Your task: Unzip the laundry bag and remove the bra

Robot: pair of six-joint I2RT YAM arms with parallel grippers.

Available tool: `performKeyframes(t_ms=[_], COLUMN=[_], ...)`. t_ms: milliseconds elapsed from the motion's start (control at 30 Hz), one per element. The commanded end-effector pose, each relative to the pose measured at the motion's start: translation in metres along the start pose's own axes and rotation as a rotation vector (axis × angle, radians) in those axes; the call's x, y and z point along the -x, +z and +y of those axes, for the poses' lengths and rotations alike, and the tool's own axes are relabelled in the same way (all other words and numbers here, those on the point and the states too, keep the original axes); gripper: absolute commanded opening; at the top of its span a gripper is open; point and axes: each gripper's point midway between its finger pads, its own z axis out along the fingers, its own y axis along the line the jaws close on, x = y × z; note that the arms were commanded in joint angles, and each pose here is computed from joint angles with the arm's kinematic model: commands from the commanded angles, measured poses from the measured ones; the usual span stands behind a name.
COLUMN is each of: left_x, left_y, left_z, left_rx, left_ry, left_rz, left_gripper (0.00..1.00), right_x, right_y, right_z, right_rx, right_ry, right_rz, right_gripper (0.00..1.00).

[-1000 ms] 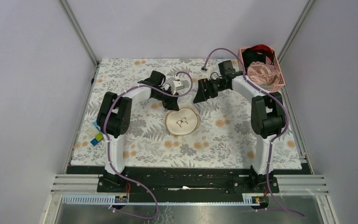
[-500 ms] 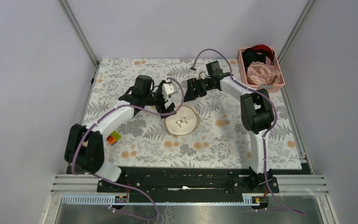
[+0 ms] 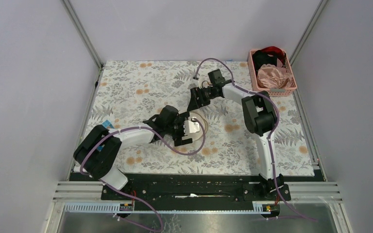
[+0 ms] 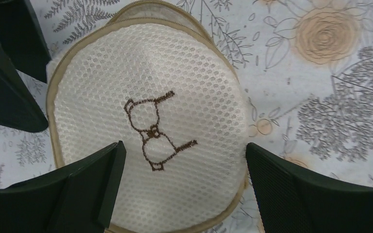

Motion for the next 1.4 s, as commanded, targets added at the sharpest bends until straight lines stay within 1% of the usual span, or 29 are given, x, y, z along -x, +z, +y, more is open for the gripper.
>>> performKeyframes(t_ms=[0, 33, 167, 233, 367, 433, 567, 667, 700, 733, 767, 800, 833, 900, 933, 1033, 1167, 1233, 1367], left_x=[0.007, 0.006, 0.013, 0.020, 0.034, 0.038, 0.021, 0.014, 0.013, 0.009, 0.008, 0.006, 0.006, 0.008, 0.012, 0.037, 0.065, 0.075, 0.072], left_y=[0.010, 0.012, 0.011, 0.010, 0.007, 0.008, 0.018, 0.021, 0.022, 0.021, 0.019, 0.016, 0.013, 0.006, 0.003, -0.016, -0.047, -0.064, -0.095], left_z=[0.032, 0.036, 0.052, 0.058, 0.072, 0.074, 0.063, 0.060, 0.058, 0.052, 0.047, 0.040, 0.036, 0.037, 0.039, 0.057, 0.086, 0.100, 0.127], left_rx=[0.145, 0.163, 0.205, 0.218, 0.227, 0.193, 0.081, 0.019, -0.005, -0.047, -0.086, -0.123, -0.143, -0.127, -0.120, -0.060, 0.021, 0.054, 0.116], left_ry=[0.129, 0.129, 0.112, 0.104, 0.039, 0.001, -0.079, -0.131, -0.143, -0.138, -0.118, -0.094, -0.074, -0.083, -0.095, -0.187, -0.342, -0.420, -0.570], left_rz=[-0.021, -0.012, -0.021, -0.040, -0.104, -0.121, -0.095, -0.072, -0.066, -0.042, -0.024, -0.012, -0.005, -0.007, -0.018, -0.099, -0.187, -0.210, -0.203], left_gripper=[0.98, 0.97, 0.77, 0.71, 0.70, 0.68, 0.62, 0.55, 0.54, 0.55, 0.60, 0.68, 0.76, 0.86, 0.89, 0.97, 0.99, 0.99, 0.99], right_x=[-0.014, -0.018, -0.025, -0.028, -0.035, -0.036, -0.032, -0.029, -0.030, -0.029, -0.029, -0.028, -0.028, -0.028, -0.028, -0.019, 0.007, 0.021, 0.051], right_y=[0.006, 0.004, -0.001, -0.003, -0.006, -0.007, -0.009, -0.009, -0.009, -0.009, -0.009, -0.010, -0.010, -0.011, -0.011, -0.019, -0.036, -0.048, -0.086], right_z=[0.012, 0.014, 0.018, 0.021, 0.024, 0.025, 0.020, 0.002, -0.003, -0.006, -0.008, -0.007, -0.006, -0.003, -0.003, 0.004, 0.022, 0.030, 0.041], right_rx=[0.039, 0.040, 0.040, 0.046, 0.051, 0.051, 0.018, -0.071, -0.093, -0.109, -0.122, -0.127, -0.128, -0.130, -0.133, -0.136, -0.126, -0.131, -0.148], right_ry=[0.001, 0.003, -0.001, -0.006, -0.009, -0.013, -0.024, -0.041, -0.050, -0.059, -0.066, -0.075, -0.080, -0.090, -0.094, -0.115, -0.142, -0.149, -0.153], right_rz=[0.027, 0.034, 0.042, 0.051, 0.065, 0.066, 0.059, 0.066, 0.070, 0.072, 0.073, 0.071, 0.071, 0.073, 0.072, 0.057, 0.000, -0.033, -0.124], right_gripper=[0.86, 0.85, 0.84, 0.82, 0.81, 0.80, 0.78, 0.70, 0.70, 0.71, 0.76, 0.80, 0.81, 0.83, 0.86, 0.91, 0.99, 1.00, 1.00])
